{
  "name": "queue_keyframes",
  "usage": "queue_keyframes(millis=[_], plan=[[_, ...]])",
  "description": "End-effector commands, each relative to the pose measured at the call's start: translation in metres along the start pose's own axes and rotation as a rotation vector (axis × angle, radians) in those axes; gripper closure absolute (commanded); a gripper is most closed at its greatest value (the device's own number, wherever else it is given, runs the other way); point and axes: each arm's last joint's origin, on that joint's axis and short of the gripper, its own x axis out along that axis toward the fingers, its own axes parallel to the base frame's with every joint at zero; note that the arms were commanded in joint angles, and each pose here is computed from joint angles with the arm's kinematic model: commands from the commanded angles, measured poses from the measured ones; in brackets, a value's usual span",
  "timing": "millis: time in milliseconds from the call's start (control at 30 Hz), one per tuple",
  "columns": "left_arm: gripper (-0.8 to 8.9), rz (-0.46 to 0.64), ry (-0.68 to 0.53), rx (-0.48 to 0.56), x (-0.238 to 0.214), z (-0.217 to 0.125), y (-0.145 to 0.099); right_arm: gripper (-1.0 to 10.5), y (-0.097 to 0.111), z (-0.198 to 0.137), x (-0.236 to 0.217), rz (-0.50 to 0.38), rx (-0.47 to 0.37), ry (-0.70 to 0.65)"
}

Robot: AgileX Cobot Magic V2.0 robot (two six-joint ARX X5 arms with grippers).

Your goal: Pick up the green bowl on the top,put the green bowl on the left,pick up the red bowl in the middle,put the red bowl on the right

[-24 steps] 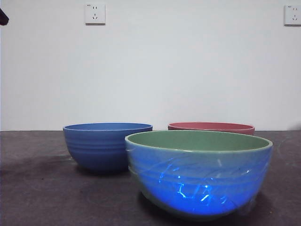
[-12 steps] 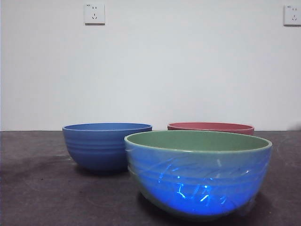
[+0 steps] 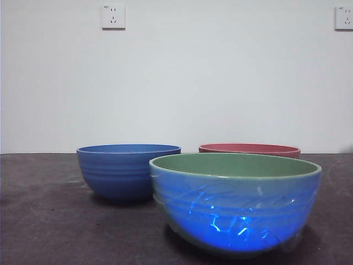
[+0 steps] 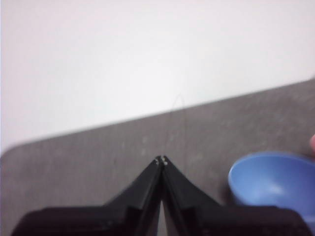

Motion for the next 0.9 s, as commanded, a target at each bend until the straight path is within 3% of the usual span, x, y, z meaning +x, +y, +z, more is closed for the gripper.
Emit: queue_keyframes(millis=[33,300,900], plan=[[8.16,0.014,0.034,-0.065,0.009,-0.024,0.0,9.4,0.0,0.0,0.0,-0.003,0.01,-0.003],[8.16,0.011,0.164,-0.15,0.019,-0.07,-0.004,9.4,0.0,-0.001,0.0,-0.003,0.009,-0.002],[8.16,0.009,0.173,-0.151,0.019,-0.071,-0.004,9.4,0.0,-0.001,0.0,-0.003,0.009,-0.002]])
